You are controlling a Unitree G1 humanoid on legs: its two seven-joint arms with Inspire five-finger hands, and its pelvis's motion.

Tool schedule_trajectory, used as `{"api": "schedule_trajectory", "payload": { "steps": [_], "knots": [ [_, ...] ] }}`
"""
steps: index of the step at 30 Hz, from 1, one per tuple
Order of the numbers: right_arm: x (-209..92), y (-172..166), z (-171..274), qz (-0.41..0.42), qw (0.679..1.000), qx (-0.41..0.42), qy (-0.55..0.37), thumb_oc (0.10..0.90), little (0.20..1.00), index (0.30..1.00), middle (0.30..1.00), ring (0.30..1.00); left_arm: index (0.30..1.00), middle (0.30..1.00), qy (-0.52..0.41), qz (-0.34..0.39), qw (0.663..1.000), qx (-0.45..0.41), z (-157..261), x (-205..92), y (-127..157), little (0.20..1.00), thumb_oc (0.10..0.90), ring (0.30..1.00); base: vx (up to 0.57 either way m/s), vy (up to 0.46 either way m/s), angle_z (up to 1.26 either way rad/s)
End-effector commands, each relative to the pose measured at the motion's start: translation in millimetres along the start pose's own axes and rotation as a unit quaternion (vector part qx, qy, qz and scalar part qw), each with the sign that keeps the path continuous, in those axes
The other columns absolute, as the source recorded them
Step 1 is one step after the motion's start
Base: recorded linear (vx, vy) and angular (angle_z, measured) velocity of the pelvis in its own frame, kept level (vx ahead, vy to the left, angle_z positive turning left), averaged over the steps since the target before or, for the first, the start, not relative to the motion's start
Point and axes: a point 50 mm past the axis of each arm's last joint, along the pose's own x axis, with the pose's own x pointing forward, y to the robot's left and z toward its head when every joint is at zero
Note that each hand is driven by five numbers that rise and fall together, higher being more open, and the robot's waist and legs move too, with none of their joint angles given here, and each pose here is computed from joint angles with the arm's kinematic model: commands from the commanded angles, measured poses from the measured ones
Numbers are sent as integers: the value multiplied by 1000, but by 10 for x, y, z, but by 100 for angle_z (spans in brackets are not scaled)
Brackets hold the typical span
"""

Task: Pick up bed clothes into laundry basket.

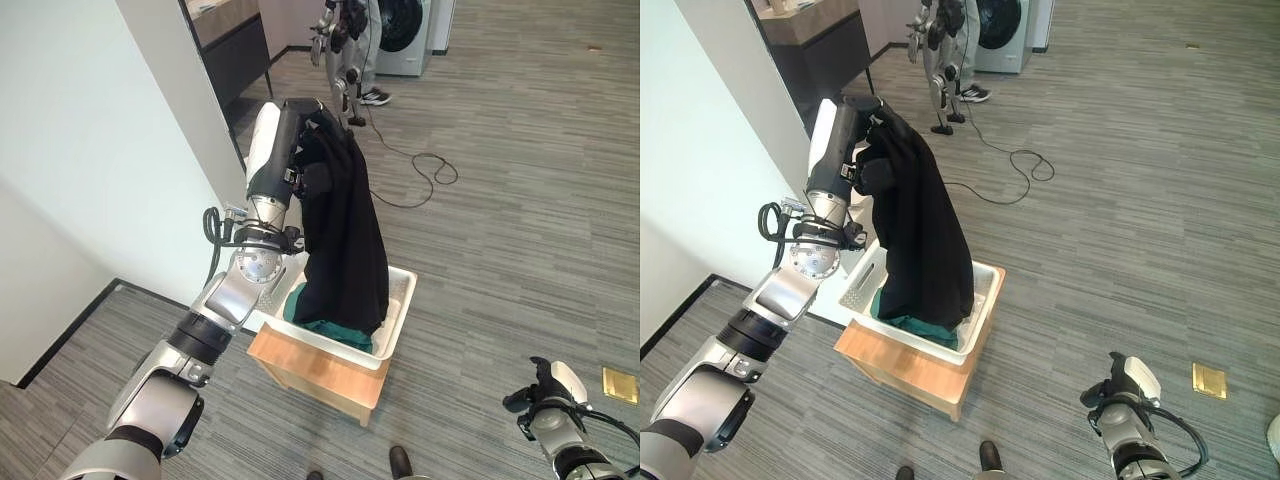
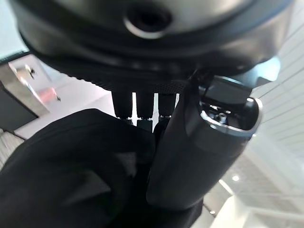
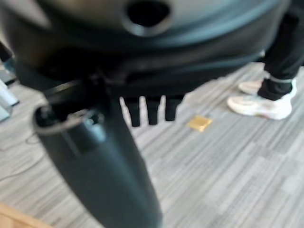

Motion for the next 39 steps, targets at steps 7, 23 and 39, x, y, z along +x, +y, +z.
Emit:
{"api": "schedule_trajectory", "payload": {
  "steps": [7, 23, 39],
  "knots": [
    [164, -421, 364, -60, 997, 13, -52, 800, 900, 900, 900, 900, 300, 300, -4, 29, 984, 178, 7, 542, 218, 300, 400, 300, -59, 6, -2],
    [144, -698, 809, -119, 983, 40, -136, 800, 900, 900, 900, 900, 900, 900, 106, -66, 973, 194, -657, -144, -268, 900, 800, 900, -7, 3, 1],
    [-631, -2424, 2669, -342, 855, 14, -390, 800, 900, 900, 900, 900, 900, 900, -45, 41, 984, 167, 266, 670, 396, 900, 800, 900, 10, -2, -1]
  ]
}}
